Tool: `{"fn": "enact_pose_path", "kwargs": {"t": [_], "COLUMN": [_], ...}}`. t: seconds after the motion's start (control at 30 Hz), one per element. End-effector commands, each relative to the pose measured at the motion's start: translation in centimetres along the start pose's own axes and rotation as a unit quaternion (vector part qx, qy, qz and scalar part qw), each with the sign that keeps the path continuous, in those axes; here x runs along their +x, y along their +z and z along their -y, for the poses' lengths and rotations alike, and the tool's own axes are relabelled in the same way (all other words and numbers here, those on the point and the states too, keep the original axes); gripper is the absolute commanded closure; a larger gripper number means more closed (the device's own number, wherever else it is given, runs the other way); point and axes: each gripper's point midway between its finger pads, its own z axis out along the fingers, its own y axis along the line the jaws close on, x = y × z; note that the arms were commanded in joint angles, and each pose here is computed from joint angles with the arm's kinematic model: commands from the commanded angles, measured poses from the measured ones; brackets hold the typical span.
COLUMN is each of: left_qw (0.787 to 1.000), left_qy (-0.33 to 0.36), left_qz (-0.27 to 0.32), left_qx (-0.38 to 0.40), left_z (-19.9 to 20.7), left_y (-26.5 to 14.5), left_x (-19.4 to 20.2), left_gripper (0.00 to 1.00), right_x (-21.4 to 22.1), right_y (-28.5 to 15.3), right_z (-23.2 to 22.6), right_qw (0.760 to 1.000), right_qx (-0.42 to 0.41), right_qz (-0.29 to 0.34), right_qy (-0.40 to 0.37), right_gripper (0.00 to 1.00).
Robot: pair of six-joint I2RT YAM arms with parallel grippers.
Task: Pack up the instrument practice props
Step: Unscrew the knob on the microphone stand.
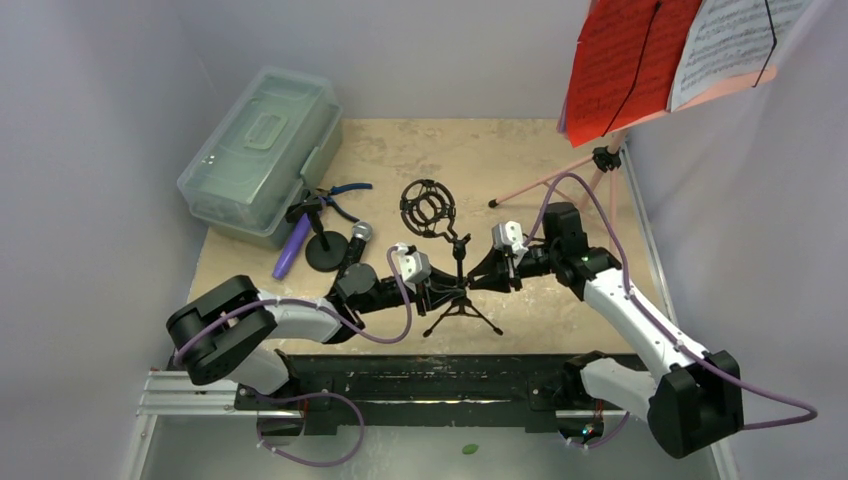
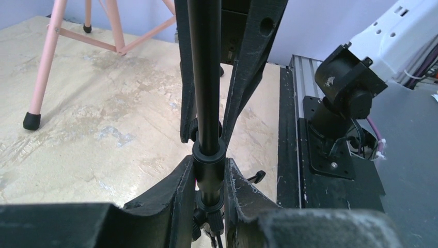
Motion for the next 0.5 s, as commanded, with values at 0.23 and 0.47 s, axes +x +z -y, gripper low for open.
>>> {"fn": "enact_pose_path", "kwargs": {"t": [0.23, 0.47], "left_qw": [0.996, 0.994], "left_qy": [-0.021, -0.05], "left_qz": [0.055, 0.049], "left_qx": [-0.067, -0.089], "left_z": [-3.0, -3.7], "left_y": [0.6, 0.6], "left_x": [-1.0, -0.2], "left_gripper": [0.84, 0.83], "right_x": [-1.2, -1.8], "right_y": [-0.3, -0.7], "right_z": [3.0, 3.1], "right_qw": [0.995, 0.992], "right_qx": [0.096, 0.112], "right_qz": [0.011, 0.02], "right_qy": [-0.028, -0.063], "right_gripper": [1.0, 1.0]}}
